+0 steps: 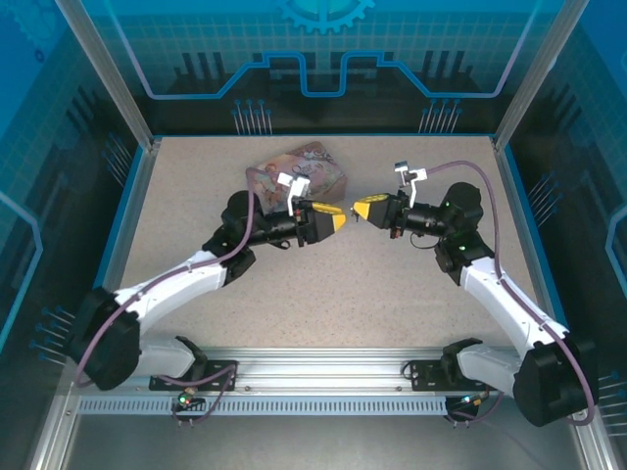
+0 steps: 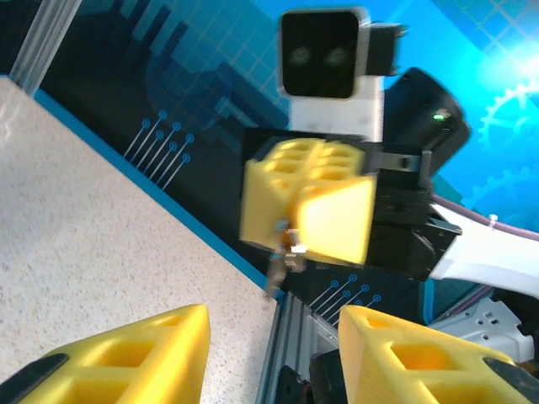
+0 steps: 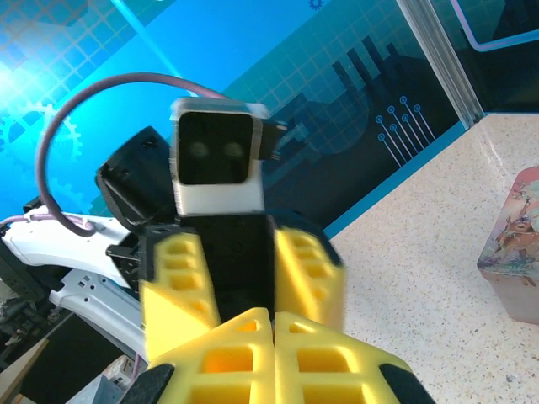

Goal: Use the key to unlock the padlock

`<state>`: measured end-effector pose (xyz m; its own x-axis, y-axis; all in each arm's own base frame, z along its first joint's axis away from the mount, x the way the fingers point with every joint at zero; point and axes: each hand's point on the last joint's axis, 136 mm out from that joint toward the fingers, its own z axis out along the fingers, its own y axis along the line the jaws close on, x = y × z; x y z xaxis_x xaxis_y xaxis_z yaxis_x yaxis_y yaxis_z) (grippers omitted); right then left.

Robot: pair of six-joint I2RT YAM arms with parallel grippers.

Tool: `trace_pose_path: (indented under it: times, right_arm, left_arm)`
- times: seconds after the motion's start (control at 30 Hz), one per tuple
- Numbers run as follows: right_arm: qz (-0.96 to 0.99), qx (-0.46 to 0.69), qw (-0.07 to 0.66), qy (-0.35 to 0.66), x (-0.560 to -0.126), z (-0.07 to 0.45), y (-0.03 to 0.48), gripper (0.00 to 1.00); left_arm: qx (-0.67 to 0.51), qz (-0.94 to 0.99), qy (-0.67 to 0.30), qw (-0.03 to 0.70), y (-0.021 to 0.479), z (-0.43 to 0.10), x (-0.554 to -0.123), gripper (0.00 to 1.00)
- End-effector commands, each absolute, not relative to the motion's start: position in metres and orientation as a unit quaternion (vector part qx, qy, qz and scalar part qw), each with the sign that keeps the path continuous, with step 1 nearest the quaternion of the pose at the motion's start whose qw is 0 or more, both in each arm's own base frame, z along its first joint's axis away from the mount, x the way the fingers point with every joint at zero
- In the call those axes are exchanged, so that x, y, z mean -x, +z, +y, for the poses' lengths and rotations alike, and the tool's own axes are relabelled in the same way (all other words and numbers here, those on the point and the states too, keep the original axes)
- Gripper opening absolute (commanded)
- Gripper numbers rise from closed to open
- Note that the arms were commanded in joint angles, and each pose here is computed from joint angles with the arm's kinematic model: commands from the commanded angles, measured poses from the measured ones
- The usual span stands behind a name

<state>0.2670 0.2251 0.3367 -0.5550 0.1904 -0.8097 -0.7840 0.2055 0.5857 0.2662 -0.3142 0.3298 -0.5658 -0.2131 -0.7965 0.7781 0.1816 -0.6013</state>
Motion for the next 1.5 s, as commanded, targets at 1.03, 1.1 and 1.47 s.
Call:
trace_pose_path:
  times: [1.03,1.1,1.47]
  right_arm:
    - [0.598,0.316,0.403,0.617,-0.227,0.254,0.397,0.00]
    - [0.599,0.316,0.402,0.616,-0.226,0.254,0.396,0.00]
    - [0.600,0.319,0.397,0.616,-0.223,0.254,0.392,0.00]
  left_arm:
    - [-0.371,0.547,-0.602,0.447,0.369,-0.318,-0.232,0.22]
    - [-0.372,0.546,-0.600,0.451,0.371,-0.317,-0.231,0.20]
    - [-0.370,0.543,-0.594,0.464,0.376,-0.315,-0.231,0.03]
